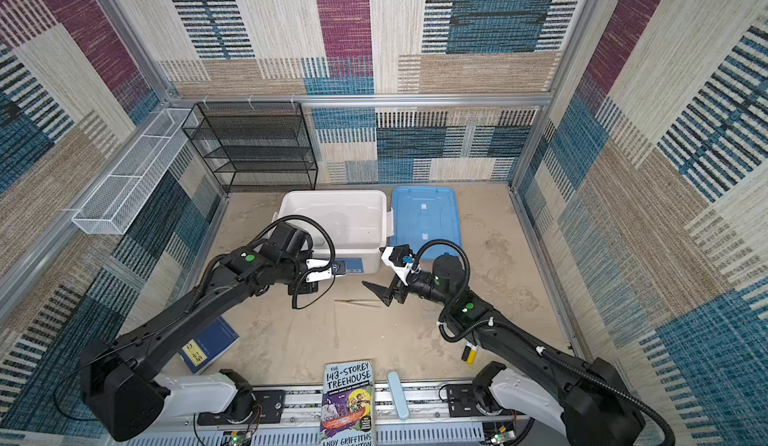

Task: Organize the chemistry lab equipment
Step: 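Lift the thin metal rod and carry it over the white bin with the left gripper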

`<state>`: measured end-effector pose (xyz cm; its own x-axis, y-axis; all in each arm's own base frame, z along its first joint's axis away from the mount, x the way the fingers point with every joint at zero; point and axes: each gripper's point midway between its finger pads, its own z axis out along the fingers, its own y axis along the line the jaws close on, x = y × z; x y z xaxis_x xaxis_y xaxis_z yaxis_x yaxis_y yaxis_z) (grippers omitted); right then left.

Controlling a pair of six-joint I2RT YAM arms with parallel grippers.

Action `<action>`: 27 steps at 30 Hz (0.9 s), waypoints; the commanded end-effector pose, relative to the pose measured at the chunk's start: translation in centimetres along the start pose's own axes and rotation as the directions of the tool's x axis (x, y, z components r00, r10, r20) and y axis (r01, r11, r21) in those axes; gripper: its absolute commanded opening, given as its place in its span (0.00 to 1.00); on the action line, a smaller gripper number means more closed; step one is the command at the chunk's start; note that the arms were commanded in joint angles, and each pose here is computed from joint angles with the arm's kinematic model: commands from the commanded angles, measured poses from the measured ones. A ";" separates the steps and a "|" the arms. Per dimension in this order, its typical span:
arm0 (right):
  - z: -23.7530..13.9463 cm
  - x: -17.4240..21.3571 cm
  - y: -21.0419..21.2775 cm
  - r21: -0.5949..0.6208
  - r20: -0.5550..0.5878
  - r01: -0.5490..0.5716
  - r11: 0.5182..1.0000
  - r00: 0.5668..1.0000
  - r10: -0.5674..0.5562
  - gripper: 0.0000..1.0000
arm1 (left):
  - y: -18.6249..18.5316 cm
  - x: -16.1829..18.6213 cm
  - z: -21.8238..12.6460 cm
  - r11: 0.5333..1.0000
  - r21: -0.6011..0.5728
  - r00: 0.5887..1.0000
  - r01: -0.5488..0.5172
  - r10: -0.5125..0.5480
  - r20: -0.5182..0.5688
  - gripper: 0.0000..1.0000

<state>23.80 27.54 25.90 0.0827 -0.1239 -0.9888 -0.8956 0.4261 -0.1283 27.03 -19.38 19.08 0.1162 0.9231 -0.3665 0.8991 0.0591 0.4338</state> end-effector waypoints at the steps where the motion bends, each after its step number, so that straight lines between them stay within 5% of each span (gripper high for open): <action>1: 0.1 -1.5 0.4 -0.034 0.056 0.010 0.999 0.998 -0.008 0.95 | 0.5 -0.6 -1.7 1.000 -0.023 1.000 0.002 -0.002 0.025 0.00; 12: 2.5 -2.2 -1.1 -0.029 0.029 0.020 0.999 0.999 -0.019 0.95 | 5.6 -3.9 -5.6 0.988 -0.150 0.995 -0.047 0.060 0.079 0.00; 27: 2.8 -2.9 -7.7 0.167 -0.071 0.074 0.983 0.995 -0.063 0.94 | 11.6 -5.6 1.2 0.998 -0.031 0.993 -0.049 0.052 0.110 0.00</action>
<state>31.17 27.40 29.58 0.1078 -0.1766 -0.9784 -0.8136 0.5499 -0.1889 37.13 -23.70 26.19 0.1876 0.8827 -0.4308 0.8564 0.0678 0.5118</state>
